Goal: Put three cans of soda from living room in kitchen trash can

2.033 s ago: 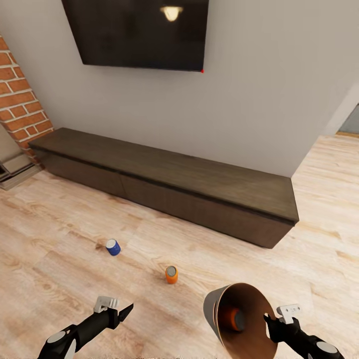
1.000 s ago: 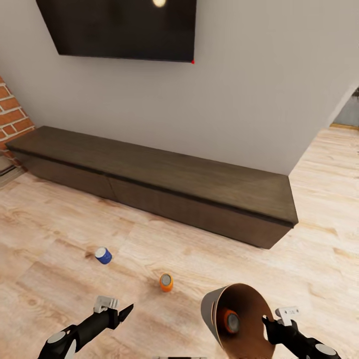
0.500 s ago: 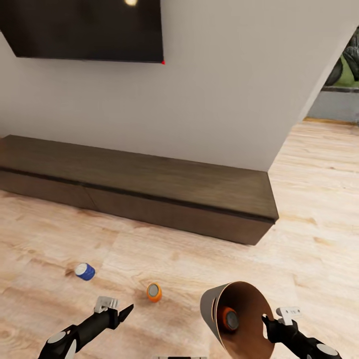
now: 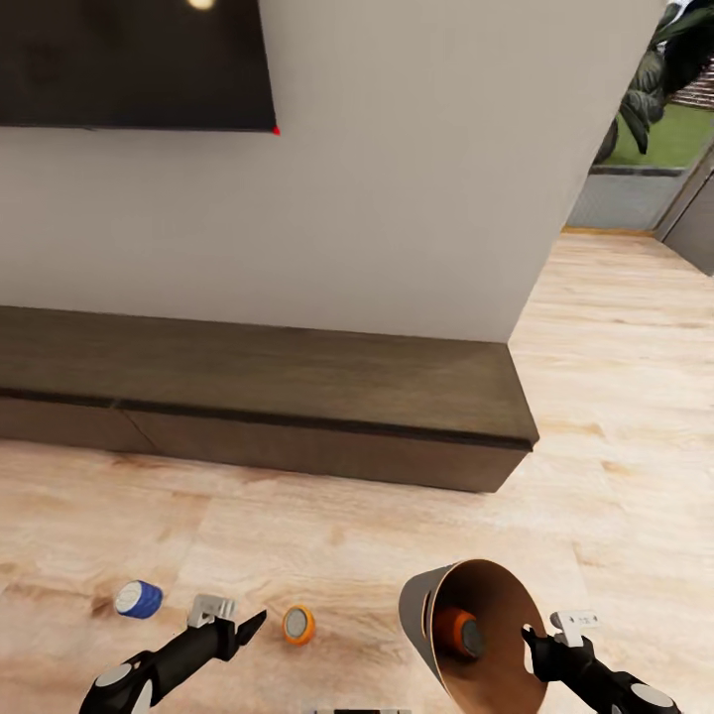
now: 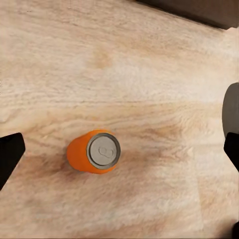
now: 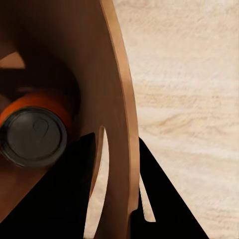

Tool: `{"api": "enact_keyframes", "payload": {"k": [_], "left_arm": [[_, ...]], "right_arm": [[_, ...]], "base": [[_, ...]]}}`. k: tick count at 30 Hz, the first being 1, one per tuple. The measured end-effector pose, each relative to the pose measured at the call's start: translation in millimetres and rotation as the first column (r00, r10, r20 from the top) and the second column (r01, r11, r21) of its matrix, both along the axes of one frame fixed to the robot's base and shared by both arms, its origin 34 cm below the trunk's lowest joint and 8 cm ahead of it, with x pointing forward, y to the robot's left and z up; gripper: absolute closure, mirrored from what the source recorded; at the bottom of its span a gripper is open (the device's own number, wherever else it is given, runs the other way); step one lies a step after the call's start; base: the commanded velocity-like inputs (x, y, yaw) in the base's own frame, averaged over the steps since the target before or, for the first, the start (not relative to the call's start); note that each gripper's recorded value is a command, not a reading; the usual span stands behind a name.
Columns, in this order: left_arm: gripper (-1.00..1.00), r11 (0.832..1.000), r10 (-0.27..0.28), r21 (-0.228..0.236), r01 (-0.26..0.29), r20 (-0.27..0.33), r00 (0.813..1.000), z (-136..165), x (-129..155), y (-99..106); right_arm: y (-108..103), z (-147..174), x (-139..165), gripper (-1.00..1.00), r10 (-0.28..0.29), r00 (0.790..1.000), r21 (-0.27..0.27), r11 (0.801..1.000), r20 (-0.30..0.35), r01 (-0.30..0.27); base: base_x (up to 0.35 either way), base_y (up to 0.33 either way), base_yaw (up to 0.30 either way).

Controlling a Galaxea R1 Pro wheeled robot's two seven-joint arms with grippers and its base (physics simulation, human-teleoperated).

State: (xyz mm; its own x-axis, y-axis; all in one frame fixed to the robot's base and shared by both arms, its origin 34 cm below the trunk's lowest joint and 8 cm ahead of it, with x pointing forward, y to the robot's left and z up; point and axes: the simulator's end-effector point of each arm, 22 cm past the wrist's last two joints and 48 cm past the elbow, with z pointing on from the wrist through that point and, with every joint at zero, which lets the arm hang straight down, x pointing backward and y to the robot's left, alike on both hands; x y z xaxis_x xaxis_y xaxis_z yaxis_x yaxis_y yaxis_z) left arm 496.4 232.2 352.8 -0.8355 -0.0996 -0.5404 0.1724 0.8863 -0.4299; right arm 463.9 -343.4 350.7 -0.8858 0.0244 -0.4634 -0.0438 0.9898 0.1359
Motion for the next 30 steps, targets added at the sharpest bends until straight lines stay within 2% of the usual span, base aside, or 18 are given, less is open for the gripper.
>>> {"api": "enact_keyframes", "payload": {"k": [4,8,11,14,21,30], "left_arm": [[-1.00,0.999,-0.032,0.007,0.033,-0.039,0.999,-10.4,-15.2,-7.8],[-1.00,0.994,-0.095,0.048,0.100,-0.106,0.990,-28.2,-39.9,-10.2],[-1.00,0.991,-0.110,0.062,0.119,-0.139,0.984,-36.2,-50.9,-13.0],[-1.00,0.990,-0.121,0.057,0.130,-0.150,0.981,-38.6,-55.4,-21.0],[-1.00,0.972,-0.223,0.041,0.231,-0.151,0.963,-39.6,-66.0,-51.3],[-1.00,0.967,-0.242,0.039,0.250,-0.146,0.959,-39.2,-67.2,-56.2]], "right_arm": [[0.2,-0.3,-0.1,1.00,0.002,1.000,-0.002,1.000,0.000,-0.002],[0.6,-0.2,0.0,1.00,0.001,1.000,-0.001,1.000,0.001,-0.001],[-1.3,0.0,0.2,1.00,-0.002,1.000,-0.003,1.000,0.001,0.002],[-4.2,0.6,0.6,1.00,-0.003,1.000,-0.008,1.000,0.001,0.003],[-9.5,1.8,1.8,1.00,-0.014,1.000,-0.014,1.000,0.005,0.015],[-8.7,1.6,1.9,1.00,-0.019,1.000,-0.012,1.000,0.006,0.019]], "base": [[0.268,0.219,-0.150],[0.272,0.205,-0.031],[0.274,0.191,-0.009],[0.275,0.162,-0.003],[0.186,0.057,-0.001],[-0.007,-0.073,0.000]]}}
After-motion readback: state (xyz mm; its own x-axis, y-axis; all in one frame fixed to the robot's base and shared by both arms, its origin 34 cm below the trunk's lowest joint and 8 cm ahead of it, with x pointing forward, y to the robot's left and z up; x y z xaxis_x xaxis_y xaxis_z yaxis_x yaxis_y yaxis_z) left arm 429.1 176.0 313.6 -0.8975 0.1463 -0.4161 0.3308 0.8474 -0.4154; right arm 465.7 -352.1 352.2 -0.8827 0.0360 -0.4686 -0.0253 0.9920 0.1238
